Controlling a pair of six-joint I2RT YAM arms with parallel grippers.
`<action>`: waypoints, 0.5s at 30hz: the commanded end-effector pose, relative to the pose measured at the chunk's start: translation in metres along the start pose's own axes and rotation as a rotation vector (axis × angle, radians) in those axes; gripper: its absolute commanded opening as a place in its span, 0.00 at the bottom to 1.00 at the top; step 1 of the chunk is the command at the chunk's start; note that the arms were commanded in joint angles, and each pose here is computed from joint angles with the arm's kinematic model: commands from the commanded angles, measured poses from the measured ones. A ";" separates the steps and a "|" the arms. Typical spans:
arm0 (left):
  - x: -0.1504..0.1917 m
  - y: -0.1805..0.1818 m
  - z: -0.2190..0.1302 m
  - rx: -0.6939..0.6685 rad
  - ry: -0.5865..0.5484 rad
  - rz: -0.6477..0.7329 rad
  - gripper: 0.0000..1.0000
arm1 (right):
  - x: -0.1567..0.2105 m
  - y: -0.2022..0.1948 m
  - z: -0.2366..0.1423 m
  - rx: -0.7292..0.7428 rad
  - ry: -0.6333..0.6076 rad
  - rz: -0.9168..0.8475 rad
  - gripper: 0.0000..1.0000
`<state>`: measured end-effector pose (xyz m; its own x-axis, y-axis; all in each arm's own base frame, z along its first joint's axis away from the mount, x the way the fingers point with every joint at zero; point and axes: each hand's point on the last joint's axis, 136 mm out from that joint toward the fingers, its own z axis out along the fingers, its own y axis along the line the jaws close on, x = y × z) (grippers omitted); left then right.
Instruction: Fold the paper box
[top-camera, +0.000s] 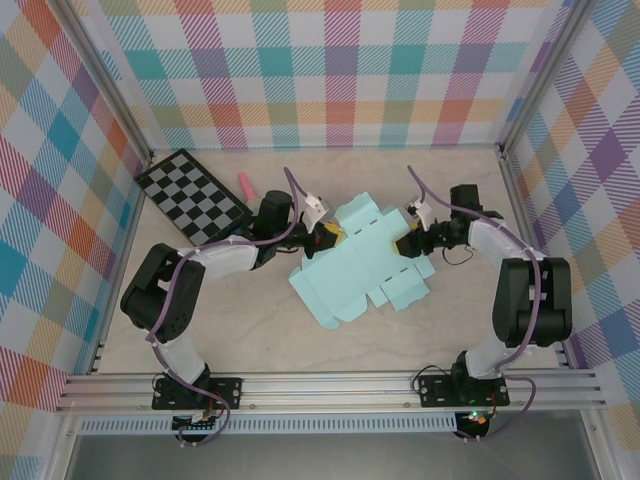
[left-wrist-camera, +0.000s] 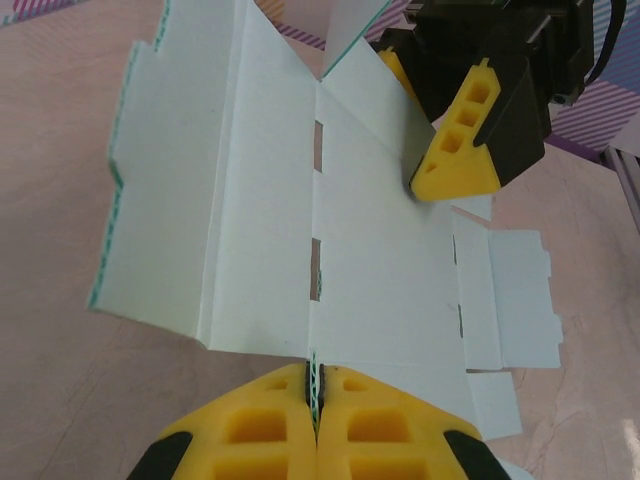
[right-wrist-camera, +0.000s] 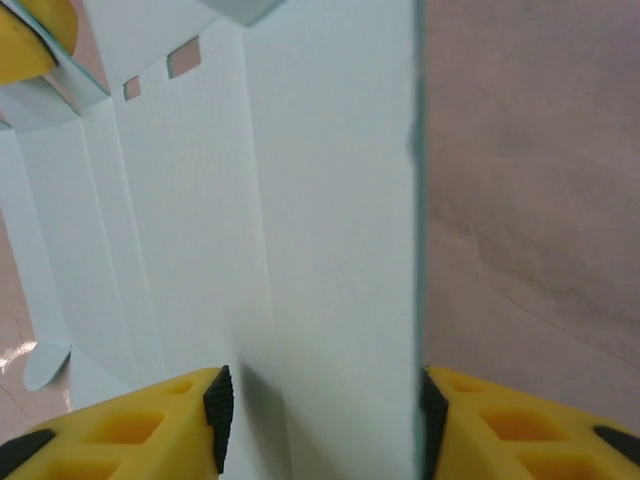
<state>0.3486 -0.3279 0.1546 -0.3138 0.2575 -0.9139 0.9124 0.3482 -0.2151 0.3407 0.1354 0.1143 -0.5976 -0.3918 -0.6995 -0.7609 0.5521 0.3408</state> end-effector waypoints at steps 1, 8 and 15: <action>-0.011 0.006 -0.003 -0.026 -0.060 0.000 0.00 | -0.029 0.007 -0.004 -0.032 -0.051 -0.087 0.34; -0.010 0.012 -0.003 -0.057 -0.095 -0.079 0.18 | -0.035 0.014 -0.005 0.050 0.101 -0.231 0.03; -0.017 0.007 -0.033 -0.064 -0.130 -0.150 0.39 | -0.021 0.020 -0.009 0.085 0.301 -0.480 0.00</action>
<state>0.3550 -0.3145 0.1509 -0.4308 0.1365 -0.8920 0.8338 0.4384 -0.3356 0.3506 0.1586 0.1476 -0.3405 -0.6869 -0.6421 -0.9095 0.4138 0.0396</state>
